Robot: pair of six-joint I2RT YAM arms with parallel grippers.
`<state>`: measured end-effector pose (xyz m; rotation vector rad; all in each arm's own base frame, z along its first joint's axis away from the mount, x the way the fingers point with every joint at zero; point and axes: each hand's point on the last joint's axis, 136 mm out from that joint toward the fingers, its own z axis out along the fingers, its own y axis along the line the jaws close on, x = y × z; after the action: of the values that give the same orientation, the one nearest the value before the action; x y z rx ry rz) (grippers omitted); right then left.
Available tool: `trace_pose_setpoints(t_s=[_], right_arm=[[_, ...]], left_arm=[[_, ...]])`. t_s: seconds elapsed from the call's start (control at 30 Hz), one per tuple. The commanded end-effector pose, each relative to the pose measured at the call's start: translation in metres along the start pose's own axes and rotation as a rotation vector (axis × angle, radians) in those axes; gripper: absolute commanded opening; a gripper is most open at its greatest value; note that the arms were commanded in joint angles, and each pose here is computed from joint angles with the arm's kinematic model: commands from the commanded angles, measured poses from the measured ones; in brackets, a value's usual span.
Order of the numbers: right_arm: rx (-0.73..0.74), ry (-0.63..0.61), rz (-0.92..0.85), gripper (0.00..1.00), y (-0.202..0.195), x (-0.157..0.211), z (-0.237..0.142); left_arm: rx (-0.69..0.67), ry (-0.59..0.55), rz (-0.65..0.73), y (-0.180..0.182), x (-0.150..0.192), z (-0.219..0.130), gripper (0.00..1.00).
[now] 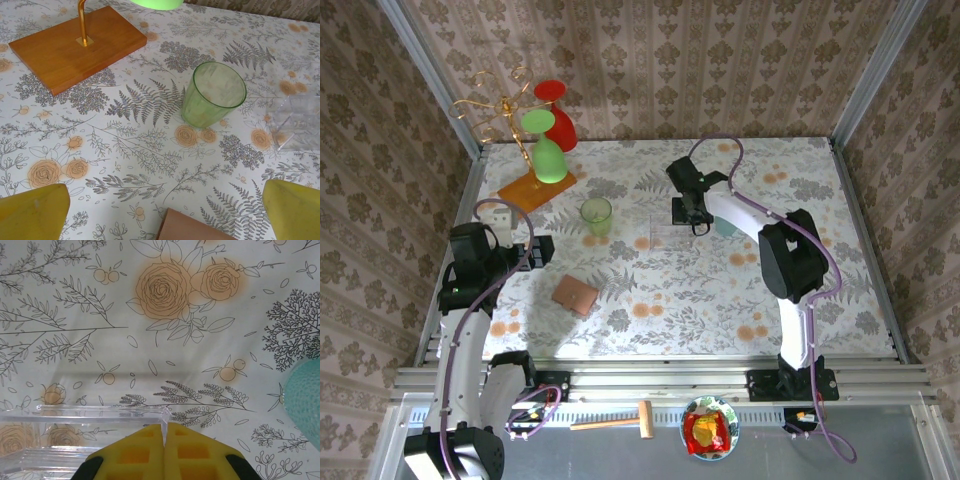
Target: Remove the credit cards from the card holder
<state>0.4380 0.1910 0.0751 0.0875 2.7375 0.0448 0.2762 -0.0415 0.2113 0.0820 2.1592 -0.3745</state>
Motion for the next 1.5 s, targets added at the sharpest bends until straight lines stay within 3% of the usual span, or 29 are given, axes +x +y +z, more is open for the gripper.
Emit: trace_pose_setpoints(t_s=[0.0, 0.57, 0.77, 1.07, 1.33, 1.47], right_arm=[[0.008, -0.005, 0.020, 0.09, 0.004, -0.003, 0.003], [-0.039, -0.046, 0.021, 0.26, 0.007, -0.016, -0.038], [-0.084, -0.073, 0.019, 0.26, 0.009, -0.018, -0.064], [-0.174, -0.080, 0.037, 0.27, 0.012, -0.004, -0.087], [-0.211, -0.080, 0.043, 0.27, 0.011, 0.009, -0.093], [-0.231, -0.073, 0.029, 0.27, 0.012, 0.018, -0.096]], left_arm=[[0.015, 0.003, -0.019, 0.000, 0.002, 0.002, 1.00], [0.004, 0.021, -0.044, 0.003, 0.003, 0.006, 1.00], [-0.033, 0.057, -0.143, 0.008, 0.007, 0.007, 0.99], [-0.116, 0.254, -0.390, 0.002, 0.043, 0.027, 0.87], [-0.089, 0.380, -0.454, -0.037, 0.086, 0.060, 0.85], [-0.053, 0.479, -0.379, -0.050, 0.103, 0.074, 0.85]])
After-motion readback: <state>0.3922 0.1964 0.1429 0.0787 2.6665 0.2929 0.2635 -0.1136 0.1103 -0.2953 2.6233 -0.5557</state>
